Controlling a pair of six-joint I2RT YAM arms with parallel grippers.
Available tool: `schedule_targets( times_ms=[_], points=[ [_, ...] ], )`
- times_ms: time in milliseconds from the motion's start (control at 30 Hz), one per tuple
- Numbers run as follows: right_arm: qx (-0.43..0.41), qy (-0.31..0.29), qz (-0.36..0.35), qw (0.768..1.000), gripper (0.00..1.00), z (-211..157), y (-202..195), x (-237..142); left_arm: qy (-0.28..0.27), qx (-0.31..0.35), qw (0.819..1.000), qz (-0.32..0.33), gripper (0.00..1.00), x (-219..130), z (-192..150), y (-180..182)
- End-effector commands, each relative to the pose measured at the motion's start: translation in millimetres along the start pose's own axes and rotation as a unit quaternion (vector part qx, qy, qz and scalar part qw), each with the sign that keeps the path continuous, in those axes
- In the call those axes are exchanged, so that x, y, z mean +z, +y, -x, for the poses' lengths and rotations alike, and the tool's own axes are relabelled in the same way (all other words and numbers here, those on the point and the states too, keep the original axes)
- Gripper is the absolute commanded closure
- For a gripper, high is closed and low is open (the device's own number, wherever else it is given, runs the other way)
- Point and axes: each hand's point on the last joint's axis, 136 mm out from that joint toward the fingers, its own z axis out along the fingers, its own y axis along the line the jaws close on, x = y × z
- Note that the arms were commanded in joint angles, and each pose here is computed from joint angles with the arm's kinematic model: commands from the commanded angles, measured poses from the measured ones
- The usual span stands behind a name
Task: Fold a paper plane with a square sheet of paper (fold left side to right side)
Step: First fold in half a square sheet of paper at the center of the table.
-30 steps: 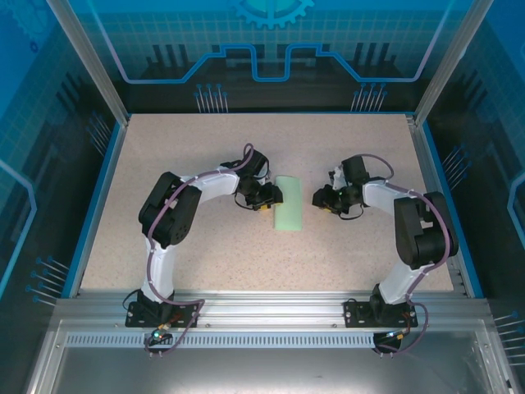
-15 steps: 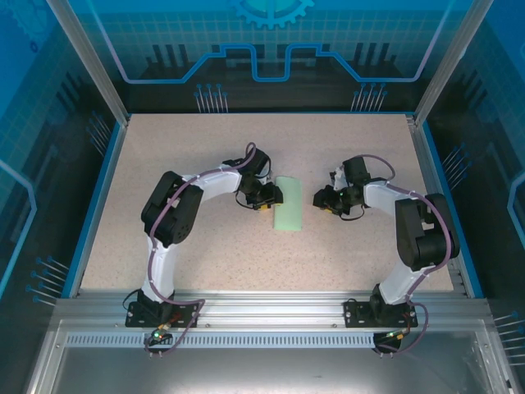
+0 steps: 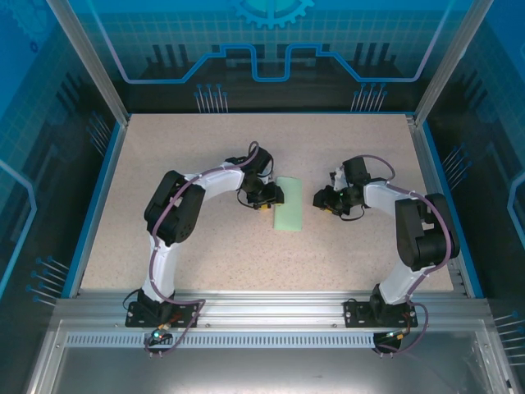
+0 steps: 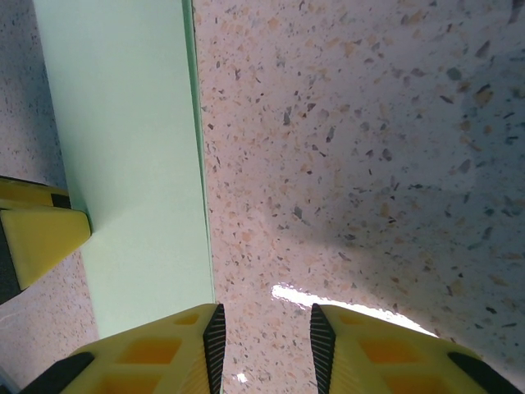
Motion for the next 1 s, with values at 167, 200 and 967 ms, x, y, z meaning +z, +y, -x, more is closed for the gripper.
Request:
schedule_targets(
  times_ms=[167,200,967],
  points=[
    [0.004,-0.001,0.005,1.000,0.64,-1.8,-2.9,-6.6,0.025,0.019,0.999,0.030,0.53,23.0,-11.9,11.5],
    [0.003,-0.001,0.006,1.000,0.64,-1.8,-2.3,-6.7,0.026,0.018,0.999,0.031,0.53,23.6,-11.6,12.4],
    [0.008,0.005,0.014,1.000,0.63,-5.4,-0.8,-4.8,0.025,-0.006,0.999,0.040,0.52,30.2,-9.3,16.8]
  ],
)
